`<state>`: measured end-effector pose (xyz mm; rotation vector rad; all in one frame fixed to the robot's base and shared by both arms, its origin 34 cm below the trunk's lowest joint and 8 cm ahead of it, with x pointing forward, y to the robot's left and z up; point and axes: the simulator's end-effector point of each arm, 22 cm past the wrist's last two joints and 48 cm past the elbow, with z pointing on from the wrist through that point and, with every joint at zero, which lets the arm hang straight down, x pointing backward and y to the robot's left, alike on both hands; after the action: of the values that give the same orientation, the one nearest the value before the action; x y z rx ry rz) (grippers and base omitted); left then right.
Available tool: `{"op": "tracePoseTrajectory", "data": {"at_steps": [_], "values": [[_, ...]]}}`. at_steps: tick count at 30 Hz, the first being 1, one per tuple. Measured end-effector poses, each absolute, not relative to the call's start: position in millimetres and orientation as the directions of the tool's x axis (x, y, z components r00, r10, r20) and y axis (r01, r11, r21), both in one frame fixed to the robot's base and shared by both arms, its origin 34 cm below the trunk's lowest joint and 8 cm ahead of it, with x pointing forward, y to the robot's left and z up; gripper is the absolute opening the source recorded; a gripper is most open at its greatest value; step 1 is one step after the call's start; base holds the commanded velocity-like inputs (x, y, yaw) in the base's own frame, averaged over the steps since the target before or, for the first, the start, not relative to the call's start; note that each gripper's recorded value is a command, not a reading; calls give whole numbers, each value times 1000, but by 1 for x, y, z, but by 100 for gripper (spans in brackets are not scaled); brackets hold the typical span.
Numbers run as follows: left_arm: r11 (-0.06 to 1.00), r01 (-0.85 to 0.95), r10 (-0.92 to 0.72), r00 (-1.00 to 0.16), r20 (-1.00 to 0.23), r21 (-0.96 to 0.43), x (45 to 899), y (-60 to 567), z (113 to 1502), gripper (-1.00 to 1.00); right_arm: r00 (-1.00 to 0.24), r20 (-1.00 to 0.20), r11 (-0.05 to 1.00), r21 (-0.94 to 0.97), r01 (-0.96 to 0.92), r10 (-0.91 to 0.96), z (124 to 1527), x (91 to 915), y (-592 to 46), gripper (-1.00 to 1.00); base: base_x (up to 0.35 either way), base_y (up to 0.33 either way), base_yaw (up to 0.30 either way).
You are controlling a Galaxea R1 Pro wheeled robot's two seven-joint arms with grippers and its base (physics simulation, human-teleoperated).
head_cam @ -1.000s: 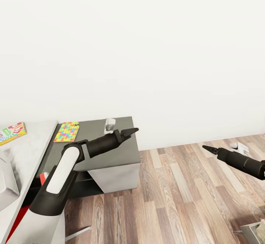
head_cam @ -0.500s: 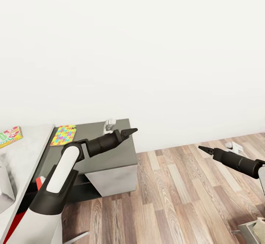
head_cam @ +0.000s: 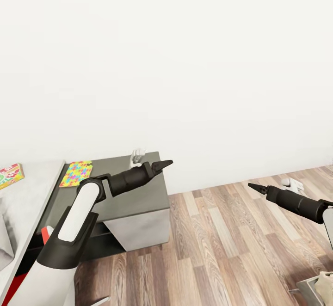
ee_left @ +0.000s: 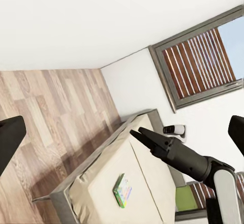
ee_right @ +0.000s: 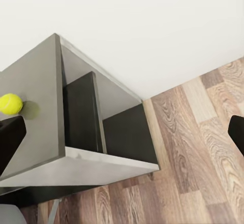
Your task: Put all the toys in the child's room - the three board games (two on the bed and one on the table), the two jigsaw puzzles on the table, and the tennis ball on the table - inside the toy box on the table in the child's room.
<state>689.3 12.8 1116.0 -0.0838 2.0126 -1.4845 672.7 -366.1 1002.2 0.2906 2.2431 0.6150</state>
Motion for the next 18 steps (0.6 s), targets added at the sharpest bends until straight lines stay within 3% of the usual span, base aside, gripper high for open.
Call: {"op": "tracePoseTrajectory", "data": {"at_steps": [18], "values": [[359, 331, -400, -790, -464, -873, 685, 11, 1132, 100, -656, -647, 858, 514, 0, 388, 1017, 673, -366, 100, 0, 0, -72]]}}
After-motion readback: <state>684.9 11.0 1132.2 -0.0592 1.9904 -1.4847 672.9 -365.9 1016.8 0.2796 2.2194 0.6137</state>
